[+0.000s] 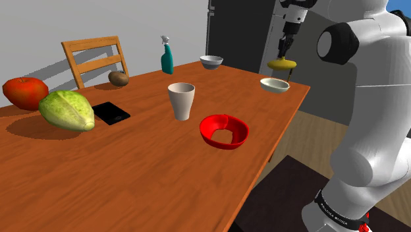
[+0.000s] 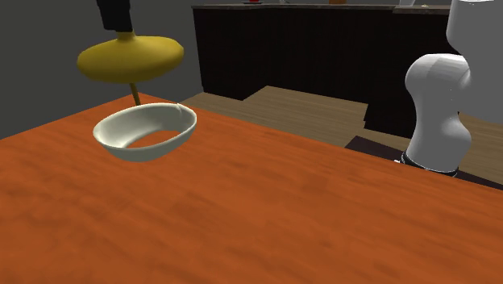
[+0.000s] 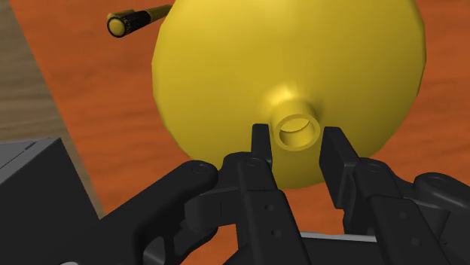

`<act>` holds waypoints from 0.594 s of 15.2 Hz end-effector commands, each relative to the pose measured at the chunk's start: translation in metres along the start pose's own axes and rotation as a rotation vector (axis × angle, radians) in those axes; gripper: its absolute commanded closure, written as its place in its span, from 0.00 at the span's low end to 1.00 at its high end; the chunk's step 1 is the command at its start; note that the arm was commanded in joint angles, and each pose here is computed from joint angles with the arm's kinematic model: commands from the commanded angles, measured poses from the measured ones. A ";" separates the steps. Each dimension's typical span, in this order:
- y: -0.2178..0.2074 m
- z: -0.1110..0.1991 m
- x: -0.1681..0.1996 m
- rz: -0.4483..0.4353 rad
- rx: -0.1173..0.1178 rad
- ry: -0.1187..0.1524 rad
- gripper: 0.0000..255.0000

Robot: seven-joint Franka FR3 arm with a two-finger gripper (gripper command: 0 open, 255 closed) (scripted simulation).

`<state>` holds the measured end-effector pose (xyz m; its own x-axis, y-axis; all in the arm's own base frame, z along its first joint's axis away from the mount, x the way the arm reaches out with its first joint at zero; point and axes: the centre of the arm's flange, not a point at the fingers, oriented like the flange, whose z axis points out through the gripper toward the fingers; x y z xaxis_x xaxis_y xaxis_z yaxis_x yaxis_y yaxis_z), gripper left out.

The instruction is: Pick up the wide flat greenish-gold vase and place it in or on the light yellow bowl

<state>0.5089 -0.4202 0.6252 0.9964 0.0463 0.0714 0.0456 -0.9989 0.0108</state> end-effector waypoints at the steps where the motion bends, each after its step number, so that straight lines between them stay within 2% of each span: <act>1: 0.000 0.010 0.000 0.000 -0.001 0.001 1.00; 9: -0.001 0.053 -0.003 0.000 -0.001 0.001 1.00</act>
<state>0.5096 -0.4201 0.5785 0.9964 0.0465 0.0714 0.0458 -0.9989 0.0108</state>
